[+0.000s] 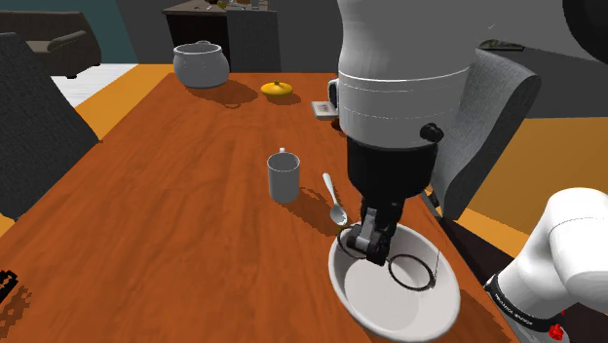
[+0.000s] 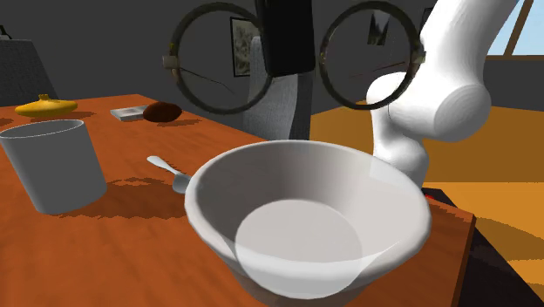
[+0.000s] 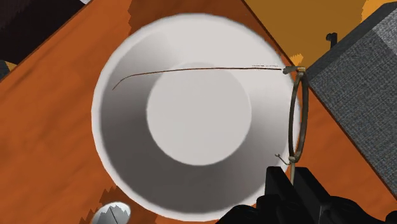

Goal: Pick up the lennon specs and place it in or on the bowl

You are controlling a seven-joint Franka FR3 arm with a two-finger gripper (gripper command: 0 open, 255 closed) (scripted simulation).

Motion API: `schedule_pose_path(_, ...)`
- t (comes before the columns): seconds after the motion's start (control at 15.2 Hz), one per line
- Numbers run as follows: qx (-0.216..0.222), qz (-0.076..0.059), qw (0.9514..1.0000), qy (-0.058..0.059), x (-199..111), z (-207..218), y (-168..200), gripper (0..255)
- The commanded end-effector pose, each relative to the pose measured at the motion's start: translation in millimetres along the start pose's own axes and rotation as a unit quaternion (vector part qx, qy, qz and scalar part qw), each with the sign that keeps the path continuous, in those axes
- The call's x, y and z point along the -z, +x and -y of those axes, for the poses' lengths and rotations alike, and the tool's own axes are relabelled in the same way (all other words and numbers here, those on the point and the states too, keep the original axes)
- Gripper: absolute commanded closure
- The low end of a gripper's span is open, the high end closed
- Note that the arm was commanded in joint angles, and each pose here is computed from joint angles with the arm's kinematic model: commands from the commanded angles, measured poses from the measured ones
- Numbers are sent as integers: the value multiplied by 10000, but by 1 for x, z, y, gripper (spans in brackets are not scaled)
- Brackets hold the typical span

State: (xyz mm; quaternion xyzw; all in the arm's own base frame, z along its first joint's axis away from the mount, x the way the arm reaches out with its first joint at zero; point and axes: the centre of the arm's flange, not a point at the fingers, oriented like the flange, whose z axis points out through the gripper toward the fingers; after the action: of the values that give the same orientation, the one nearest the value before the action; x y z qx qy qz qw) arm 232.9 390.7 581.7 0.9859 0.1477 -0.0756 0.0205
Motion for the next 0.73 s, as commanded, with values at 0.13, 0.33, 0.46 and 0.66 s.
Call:
schedule_pose_path(0.13,-2,2,10000,10,-13,-4,-19,255)
schedule_pose_path(0.33,-2,2,10000,10,-29,-4,-17,255)
schedule_pose_path(0.46,-2,2,10000,10,-39,-4,-15,255)
schedule_pose_path(0.66,-2,2,10000,10,-55,-3,-13,255)
